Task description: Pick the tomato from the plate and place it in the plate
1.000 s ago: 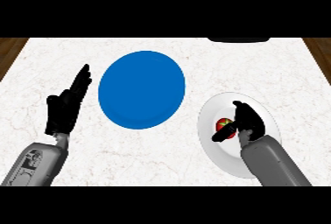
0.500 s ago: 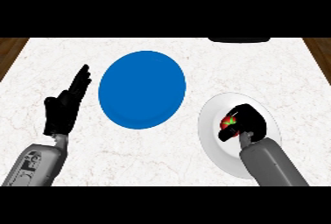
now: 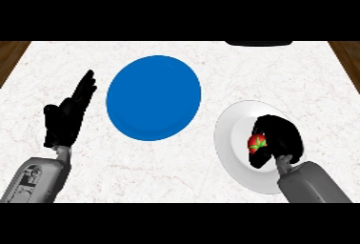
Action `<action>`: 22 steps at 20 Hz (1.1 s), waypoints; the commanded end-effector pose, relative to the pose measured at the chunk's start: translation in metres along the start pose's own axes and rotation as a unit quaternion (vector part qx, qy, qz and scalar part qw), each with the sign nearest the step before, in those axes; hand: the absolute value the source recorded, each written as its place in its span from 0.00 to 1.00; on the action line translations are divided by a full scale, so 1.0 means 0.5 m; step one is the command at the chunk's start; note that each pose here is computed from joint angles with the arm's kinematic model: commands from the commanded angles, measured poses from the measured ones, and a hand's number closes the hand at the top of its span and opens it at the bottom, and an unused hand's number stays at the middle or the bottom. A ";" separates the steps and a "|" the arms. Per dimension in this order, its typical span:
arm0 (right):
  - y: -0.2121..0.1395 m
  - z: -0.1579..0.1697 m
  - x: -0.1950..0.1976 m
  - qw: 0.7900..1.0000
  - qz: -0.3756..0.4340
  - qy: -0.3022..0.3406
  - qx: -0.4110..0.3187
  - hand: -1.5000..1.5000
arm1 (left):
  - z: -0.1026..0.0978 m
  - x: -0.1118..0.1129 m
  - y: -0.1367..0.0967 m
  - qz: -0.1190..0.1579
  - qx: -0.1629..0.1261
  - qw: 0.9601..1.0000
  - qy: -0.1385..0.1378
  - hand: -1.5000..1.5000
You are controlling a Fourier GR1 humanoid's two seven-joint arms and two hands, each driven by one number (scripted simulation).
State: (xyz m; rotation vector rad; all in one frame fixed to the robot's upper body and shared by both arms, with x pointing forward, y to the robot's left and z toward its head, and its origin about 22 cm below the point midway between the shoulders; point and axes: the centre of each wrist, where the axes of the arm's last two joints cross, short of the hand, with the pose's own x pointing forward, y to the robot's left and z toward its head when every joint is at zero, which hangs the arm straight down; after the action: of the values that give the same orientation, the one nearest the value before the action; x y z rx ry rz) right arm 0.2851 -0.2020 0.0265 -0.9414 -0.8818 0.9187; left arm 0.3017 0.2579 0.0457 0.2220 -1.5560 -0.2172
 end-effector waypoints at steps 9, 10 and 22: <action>-0.164 0.092 0.051 0.944 -0.087 -0.199 -0.248 1.00 | 0.015 -0.017 -0.019 0.007 0.010 1.000 0.001 0.50; -0.169 0.100 0.101 0.939 -0.086 -0.221 -0.248 1.00 | -0.006 -0.006 0.006 -0.001 0.000 1.000 0.004 0.50; -0.155 0.108 0.280 0.929 -0.152 -0.293 -0.167 1.00 | 0.014 -0.040 0.023 -0.003 -0.001 1.000 -0.002 0.50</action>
State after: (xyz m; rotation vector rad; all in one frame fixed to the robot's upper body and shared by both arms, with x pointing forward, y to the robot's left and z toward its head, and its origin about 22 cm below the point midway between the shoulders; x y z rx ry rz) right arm 0.3009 -0.1065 0.1521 -0.8565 -1.6997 0.7993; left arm 0.3046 0.2566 0.0382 0.2192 -1.5596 -0.2248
